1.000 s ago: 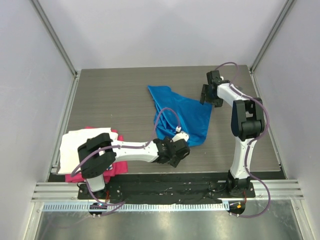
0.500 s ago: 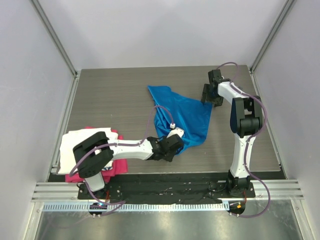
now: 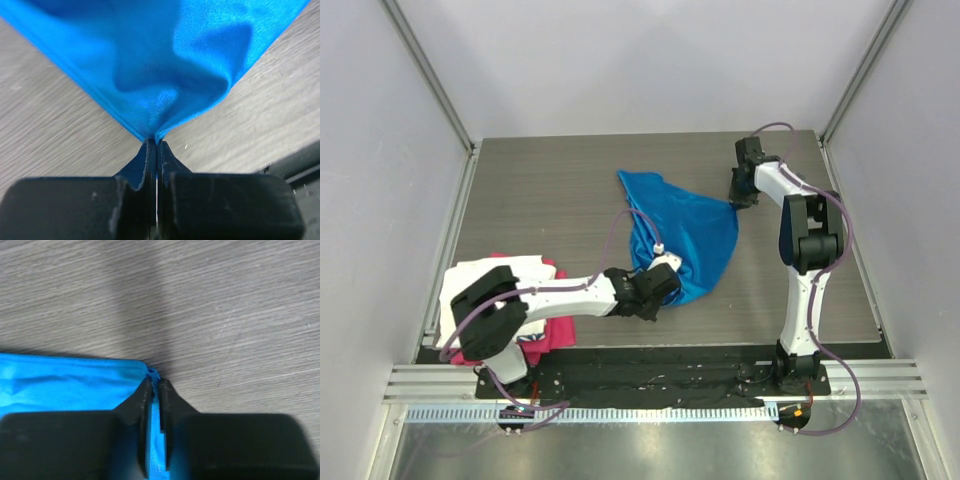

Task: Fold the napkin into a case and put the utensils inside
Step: Pick up the crumpled napkin from the center of the board, then flatten out the crumpled napkin at the center of the board.

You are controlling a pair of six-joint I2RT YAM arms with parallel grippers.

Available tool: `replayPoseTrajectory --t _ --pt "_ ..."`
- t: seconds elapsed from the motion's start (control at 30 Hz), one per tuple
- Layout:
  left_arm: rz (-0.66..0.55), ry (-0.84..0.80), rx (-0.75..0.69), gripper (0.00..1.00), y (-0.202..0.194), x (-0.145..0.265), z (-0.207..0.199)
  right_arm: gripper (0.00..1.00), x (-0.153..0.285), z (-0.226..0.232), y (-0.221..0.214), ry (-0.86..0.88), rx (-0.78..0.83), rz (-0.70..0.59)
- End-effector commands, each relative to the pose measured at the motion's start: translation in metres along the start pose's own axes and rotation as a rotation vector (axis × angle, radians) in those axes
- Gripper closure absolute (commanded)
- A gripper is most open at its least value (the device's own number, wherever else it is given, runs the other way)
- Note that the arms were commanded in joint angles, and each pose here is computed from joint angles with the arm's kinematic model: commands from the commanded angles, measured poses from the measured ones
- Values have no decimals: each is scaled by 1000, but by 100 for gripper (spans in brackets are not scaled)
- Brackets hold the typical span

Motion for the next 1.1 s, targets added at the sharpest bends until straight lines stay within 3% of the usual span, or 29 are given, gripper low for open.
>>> replayPoseTrajectory --t 0.0,0.13,0.23,0.33,0.37,0.57,0.67,0.83,0.93,1.07 --pt "-151 33 33 100 41 63 22 95 47 6 22 67 -19 -89" --pt "-354 16 40 100 72 129 40 99 125 -2 31 118 -58 -235" --pt "-551 -87 17 100 92 192 48 99 189 -13 30 160 -87 -348" --pt "-721 -257 -29 100 110 257 49 99 244 -24 22 213 -119 -439" --pt "-756 -299 -37 100 113 271 49 99 286 -33 16 267 -134 -521" --pt "-1026 -651 -100 100 117 368 45 99 418 -79 -29 396 -209 -797" --pt "-1071 -765 -133 100 117 397 44 99 474 -104 -60 483 -245 -945" --pt "-1077 -738 -122 100 117 401 48 99 510 -119 -75 552 -264 -1074" --pt "-1014 -633 -98 100 119 380 49 99 494 -102 -50 540 -244 -1053" --pt "-872 -265 102 100 131 324 63 99 447 -64 0 538 -199 -973"
Point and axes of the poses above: each gripper's point midway between its finger pads, its own x axis back along the fingers, its own z axis along the line the jaws close on, y = z × x, the point moved 10 cm from there along x, back along the fingers, and after that the axes turned 11 degrees about -x, right-handed, at the moved point
